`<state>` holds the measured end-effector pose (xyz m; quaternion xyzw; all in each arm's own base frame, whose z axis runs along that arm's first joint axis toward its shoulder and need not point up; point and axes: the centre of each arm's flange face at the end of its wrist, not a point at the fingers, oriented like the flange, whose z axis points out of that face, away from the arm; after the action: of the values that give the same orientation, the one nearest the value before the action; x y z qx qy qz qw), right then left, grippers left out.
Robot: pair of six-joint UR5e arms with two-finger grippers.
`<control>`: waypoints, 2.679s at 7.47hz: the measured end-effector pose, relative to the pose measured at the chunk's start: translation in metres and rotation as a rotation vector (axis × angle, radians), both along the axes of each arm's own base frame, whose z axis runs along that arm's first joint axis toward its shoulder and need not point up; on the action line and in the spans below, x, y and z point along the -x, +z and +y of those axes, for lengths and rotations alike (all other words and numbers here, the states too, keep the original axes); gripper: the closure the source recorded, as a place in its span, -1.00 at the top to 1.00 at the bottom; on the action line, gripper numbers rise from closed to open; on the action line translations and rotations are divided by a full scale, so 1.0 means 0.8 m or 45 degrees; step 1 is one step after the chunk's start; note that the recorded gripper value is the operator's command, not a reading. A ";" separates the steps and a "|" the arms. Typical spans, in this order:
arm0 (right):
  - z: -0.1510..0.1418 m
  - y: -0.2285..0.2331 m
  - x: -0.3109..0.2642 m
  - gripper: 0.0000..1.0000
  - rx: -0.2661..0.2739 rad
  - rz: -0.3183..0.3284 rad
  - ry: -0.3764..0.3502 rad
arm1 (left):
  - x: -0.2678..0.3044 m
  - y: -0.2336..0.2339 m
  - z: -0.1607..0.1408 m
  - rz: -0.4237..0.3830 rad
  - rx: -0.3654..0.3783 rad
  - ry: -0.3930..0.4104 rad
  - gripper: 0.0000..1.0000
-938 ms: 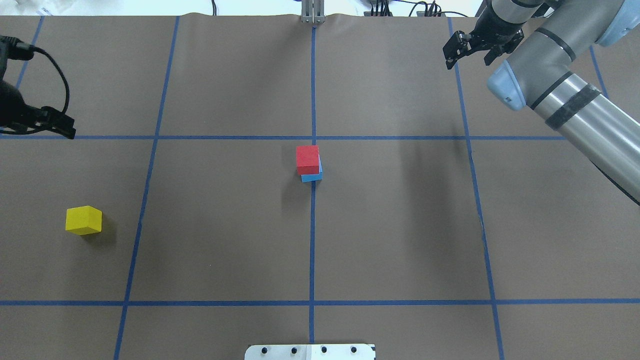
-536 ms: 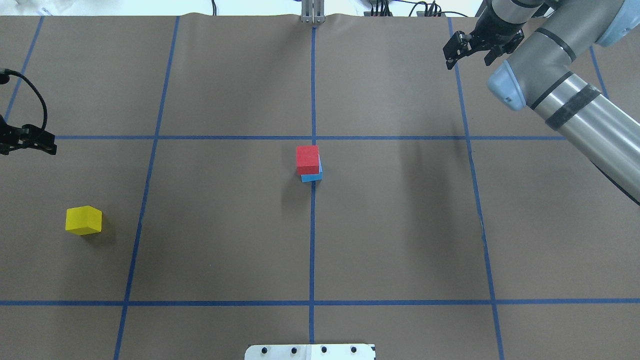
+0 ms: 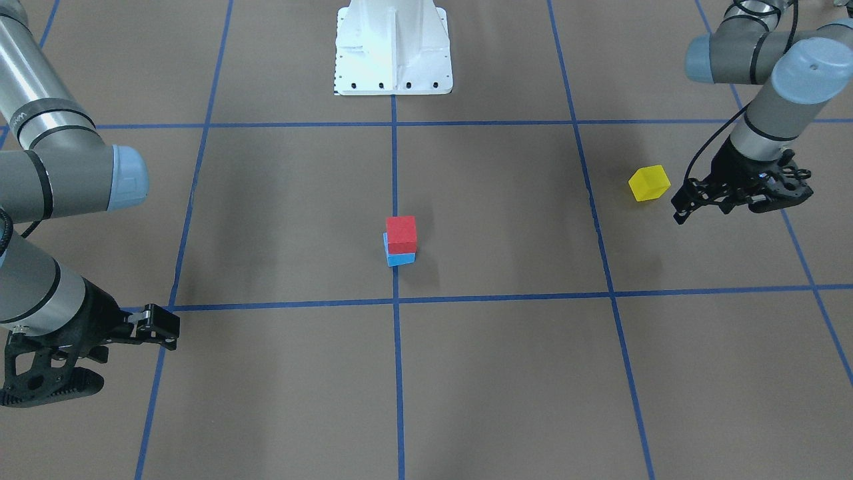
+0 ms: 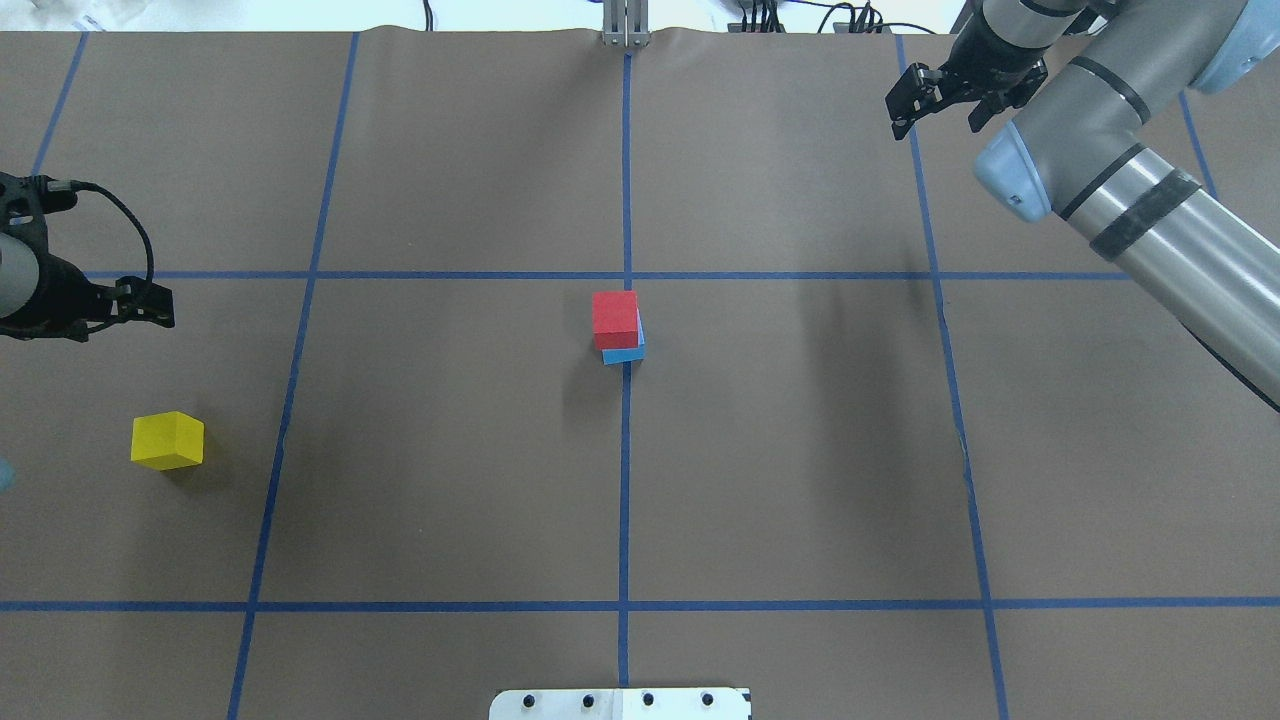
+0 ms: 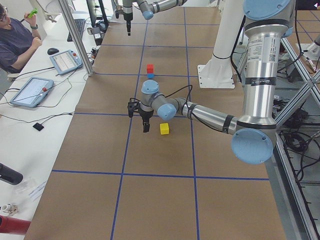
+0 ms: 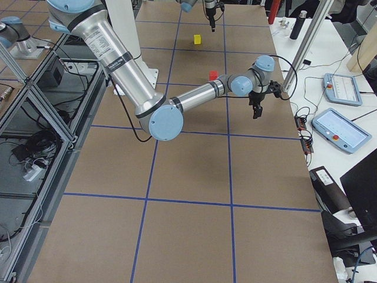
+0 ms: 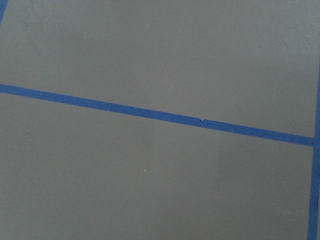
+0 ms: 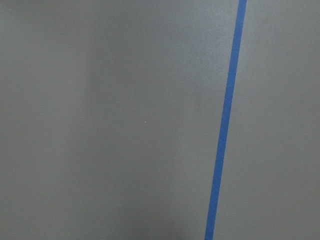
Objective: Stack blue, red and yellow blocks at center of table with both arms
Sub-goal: 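Lower the left gripper onto the yellow cube and grasp it, then carry the yellow cube with the left gripper above the red cube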
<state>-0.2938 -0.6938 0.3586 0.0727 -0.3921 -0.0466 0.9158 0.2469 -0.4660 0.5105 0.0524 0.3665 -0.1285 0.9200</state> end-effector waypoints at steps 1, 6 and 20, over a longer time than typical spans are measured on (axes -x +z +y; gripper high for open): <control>0.000 0.000 0.001 1.00 -0.001 0.000 0.000 | -0.013 -0.001 0.008 0.004 0.015 -0.026 1.00; 0.000 -0.001 0.002 1.00 -0.005 0.001 0.000 | -0.043 0.011 0.045 0.026 0.045 -0.009 1.00; -0.004 -0.002 -0.024 1.00 0.024 -0.048 0.007 | -0.005 -0.167 0.080 0.043 0.134 0.153 -1.00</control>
<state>-0.2743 -0.6972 0.3572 0.0661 -0.4095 -0.0390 0.9091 0.2511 -0.4022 0.3770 -0.0204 0.3772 -0.0928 0.9212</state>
